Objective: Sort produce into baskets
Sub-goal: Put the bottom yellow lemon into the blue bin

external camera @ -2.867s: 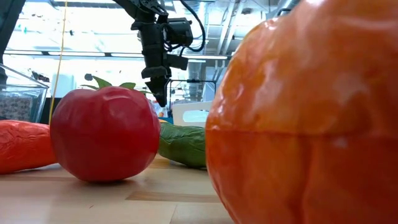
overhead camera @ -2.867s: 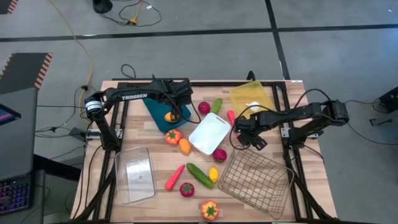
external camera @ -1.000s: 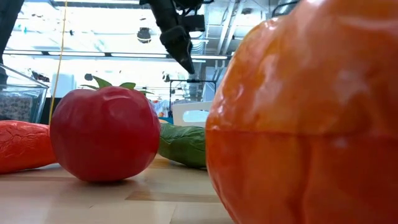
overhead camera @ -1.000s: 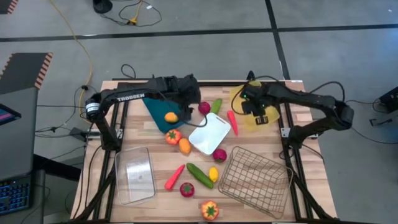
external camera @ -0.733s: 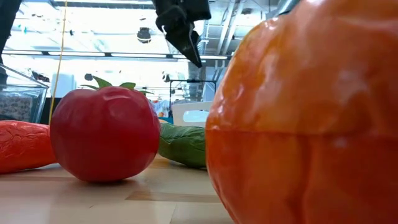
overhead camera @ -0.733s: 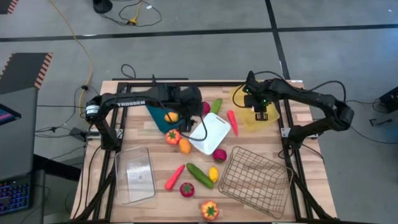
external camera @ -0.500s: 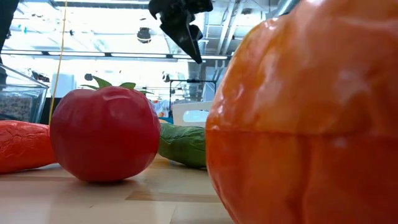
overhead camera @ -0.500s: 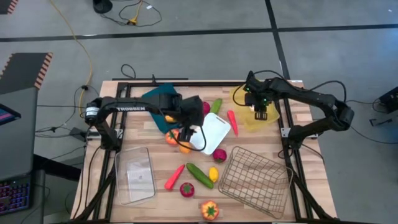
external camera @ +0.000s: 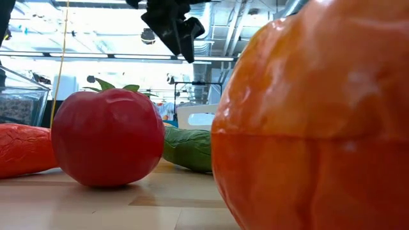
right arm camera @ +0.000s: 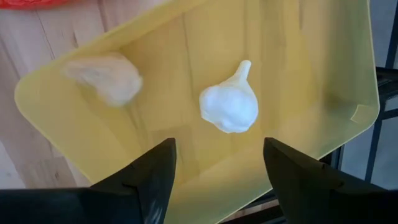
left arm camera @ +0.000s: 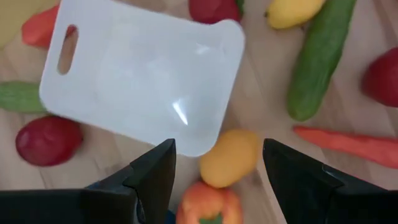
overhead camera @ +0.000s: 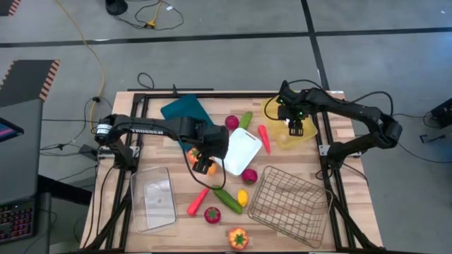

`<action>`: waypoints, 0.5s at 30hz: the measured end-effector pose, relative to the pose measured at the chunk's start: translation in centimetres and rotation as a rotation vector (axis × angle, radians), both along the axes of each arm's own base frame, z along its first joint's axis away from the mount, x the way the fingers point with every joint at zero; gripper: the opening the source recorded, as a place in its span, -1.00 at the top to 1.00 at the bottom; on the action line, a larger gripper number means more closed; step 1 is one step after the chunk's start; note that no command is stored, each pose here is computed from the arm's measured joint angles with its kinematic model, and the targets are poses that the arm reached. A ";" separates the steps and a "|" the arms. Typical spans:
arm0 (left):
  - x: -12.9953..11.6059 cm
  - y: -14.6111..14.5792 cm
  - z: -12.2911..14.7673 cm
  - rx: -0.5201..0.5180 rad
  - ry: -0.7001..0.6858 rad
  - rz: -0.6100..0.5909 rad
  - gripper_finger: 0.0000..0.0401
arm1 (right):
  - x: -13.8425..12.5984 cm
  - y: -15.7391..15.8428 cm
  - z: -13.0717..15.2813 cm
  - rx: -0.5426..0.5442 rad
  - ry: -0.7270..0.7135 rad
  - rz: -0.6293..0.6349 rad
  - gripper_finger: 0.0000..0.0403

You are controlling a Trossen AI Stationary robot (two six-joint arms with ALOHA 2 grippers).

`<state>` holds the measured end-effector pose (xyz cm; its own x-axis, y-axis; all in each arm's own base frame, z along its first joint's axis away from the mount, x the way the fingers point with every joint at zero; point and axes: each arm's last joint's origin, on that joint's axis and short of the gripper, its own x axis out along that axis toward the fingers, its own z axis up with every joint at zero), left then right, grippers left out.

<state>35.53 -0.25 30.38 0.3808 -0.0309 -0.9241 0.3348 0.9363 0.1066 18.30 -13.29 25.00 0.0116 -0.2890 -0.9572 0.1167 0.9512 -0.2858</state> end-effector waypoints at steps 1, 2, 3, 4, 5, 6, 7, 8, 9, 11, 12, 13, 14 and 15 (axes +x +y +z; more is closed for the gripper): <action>0.0 -0.3 0.0 0.000 -0.005 -0.009 -0.14 | 0.0 0.0 0.0 0.000 0.000 0.000 -0.34; 0.1 -0.6 0.1 0.002 -0.014 -0.021 -0.14 | 0.0 0.0 0.0 -0.001 -0.001 0.000 -0.34; 0.2 -0.9 0.1 0.003 -0.029 -0.031 -0.14 | 0.0 0.0 0.0 -0.002 -0.002 0.000 -0.34; 0.4 -1.2 0.2 0.002 -0.052 -0.041 -0.14 | 0.0 0.0 0.0 -0.003 -0.004 0.000 -0.34; 0.6 -1.5 0.3 -0.001 -0.079 -0.050 -0.14 | 0.1 0.0 0.0 -0.004 -0.005 0.000 -0.34; 0.9 -1.8 0.4 -0.006 -0.107 -0.065 -0.14 | 0.1 0.0 0.0 -0.005 -0.008 0.000 -0.34; 1.1 -2.2 0.6 -0.011 -0.136 -0.087 -0.14 | 0.1 -0.1 0.0 -0.008 -0.011 0.000 -0.34; 1.3 -2.6 0.7 -0.010 -0.169 -0.110 -0.14 | 0.1 -0.1 0.0 -0.011 -0.016 0.000 -0.34; 1.6 -3.0 0.9 -0.007 -0.204 -0.135 -0.14 | 0.2 -0.1 0.0 -0.015 -0.022 0.000 -0.34; 2.0 -3.7 1.2 0.003 -0.264 -0.179 -0.14 | 0.3 -0.2 0.1 -0.022 -0.033 0.000 -0.34; 2.2 -4.0 1.3 0.005 -0.287 -0.194 -0.14 | 0.3 -0.2 0.1 -0.025 -0.037 0.000 -0.34; 2.6 -4.4 1.1 0.005 -0.311 -0.204 -0.14 | 0.4 -0.3 0.1 -0.027 -0.041 0.000 -0.34; 2.9 -4.7 1.2 0.003 -0.337 -0.210 -0.14 | 0.4 -0.3 0.1 -0.030 -0.044 0.000 -0.34; 3.1 -5.1 0.9 0.001 -0.342 -0.220 -0.14 | 0.4 -0.3 0.1 -0.031 -0.046 0.000 -0.34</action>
<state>38.67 -5.39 31.30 0.6504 -0.1453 -0.7455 0.4721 0.8463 0.2469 18.73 -13.58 25.10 0.0550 -0.3182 -0.9464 0.1305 0.9420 -0.3091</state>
